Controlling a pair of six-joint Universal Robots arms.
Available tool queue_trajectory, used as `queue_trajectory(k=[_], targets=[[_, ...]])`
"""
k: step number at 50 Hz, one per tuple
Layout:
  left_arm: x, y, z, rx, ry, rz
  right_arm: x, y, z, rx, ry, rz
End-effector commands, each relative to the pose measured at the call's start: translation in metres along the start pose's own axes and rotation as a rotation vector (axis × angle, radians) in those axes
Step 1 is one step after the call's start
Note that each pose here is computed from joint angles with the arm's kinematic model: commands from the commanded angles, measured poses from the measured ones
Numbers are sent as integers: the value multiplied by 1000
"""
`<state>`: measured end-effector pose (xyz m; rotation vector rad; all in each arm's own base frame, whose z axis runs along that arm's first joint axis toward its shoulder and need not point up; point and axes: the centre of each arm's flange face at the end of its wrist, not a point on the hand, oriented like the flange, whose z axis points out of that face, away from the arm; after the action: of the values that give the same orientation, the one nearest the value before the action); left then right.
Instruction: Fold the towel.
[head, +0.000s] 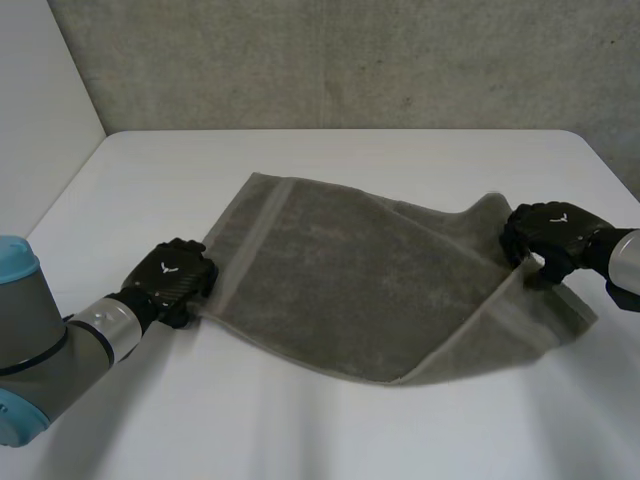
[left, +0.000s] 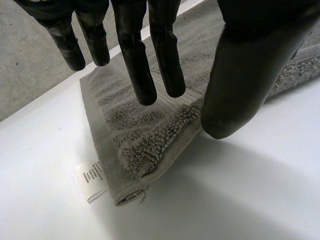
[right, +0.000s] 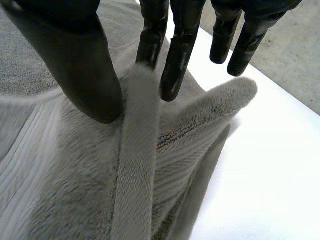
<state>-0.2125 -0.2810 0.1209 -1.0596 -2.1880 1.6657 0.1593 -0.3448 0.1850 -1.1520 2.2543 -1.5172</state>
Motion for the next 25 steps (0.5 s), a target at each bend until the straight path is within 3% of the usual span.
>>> queue_trajectory(k=[1,25], targets=[[-1,2,1,-4,-3,-3,-3,6,2,0,-13,17],[-3,1,2,-1,-8,0,-12,11,5,17,-38,5]])
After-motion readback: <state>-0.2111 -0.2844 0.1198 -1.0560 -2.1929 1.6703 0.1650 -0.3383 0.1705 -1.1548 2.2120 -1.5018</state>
